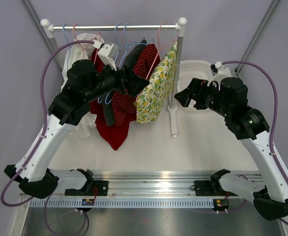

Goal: Remove the skirt from the hanger

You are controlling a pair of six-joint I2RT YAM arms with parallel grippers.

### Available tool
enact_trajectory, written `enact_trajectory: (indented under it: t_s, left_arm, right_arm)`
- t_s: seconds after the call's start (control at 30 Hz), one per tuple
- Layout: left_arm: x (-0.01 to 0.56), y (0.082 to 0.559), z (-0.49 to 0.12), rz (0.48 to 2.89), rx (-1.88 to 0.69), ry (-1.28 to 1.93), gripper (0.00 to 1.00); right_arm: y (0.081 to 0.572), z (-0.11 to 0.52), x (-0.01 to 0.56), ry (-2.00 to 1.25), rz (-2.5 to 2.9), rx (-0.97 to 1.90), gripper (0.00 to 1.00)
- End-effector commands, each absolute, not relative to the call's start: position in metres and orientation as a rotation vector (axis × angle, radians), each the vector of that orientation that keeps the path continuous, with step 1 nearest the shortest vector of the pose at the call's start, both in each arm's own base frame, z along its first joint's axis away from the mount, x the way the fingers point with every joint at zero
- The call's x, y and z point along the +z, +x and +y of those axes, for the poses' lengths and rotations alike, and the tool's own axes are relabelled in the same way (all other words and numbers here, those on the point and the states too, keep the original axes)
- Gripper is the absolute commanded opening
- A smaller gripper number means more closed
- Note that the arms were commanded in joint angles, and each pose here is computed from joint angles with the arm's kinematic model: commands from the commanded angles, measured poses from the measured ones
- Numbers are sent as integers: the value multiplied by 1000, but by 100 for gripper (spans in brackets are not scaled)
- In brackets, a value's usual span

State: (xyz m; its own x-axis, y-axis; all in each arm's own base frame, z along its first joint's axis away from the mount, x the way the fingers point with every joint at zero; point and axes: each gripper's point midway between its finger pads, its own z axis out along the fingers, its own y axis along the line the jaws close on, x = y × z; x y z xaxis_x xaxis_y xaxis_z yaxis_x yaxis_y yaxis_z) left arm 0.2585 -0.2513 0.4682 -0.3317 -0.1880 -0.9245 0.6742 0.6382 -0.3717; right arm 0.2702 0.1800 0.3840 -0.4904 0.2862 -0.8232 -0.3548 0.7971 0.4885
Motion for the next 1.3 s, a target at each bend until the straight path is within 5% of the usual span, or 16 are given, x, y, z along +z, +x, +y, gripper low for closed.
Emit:
enact_trajectory:
  t_s: [0.0, 0.57, 1.03, 1.13, 1.2, 1.27]
  left_arm:
    - [498, 260, -287, 1566, -1048, 476, 99]
    - [475, 344, -286, 1649, -618, 350, 99]
    - [405, 386, -320, 1766, -536, 434, 98]
    - [407, 392, -323, 1753, -538, 412, 63]
    - [421, 394, -318, 1734, -528, 372, 23]
    - [432, 390, -313, 1726, -525, 354, 9]
  right_arm:
    - [258, 171, 382, -21, 1920, 761, 99]
    - [228, 161, 368, -116, 1944, 741, 99]
    - [228, 164, 352, -115, 1972, 749, 99]
    - [228, 163, 349, -114, 1979, 746, 99]
    - [227, 162, 347, -111, 1987, 741, 99]
    - [227, 163, 346, -114, 1984, 744, 99]
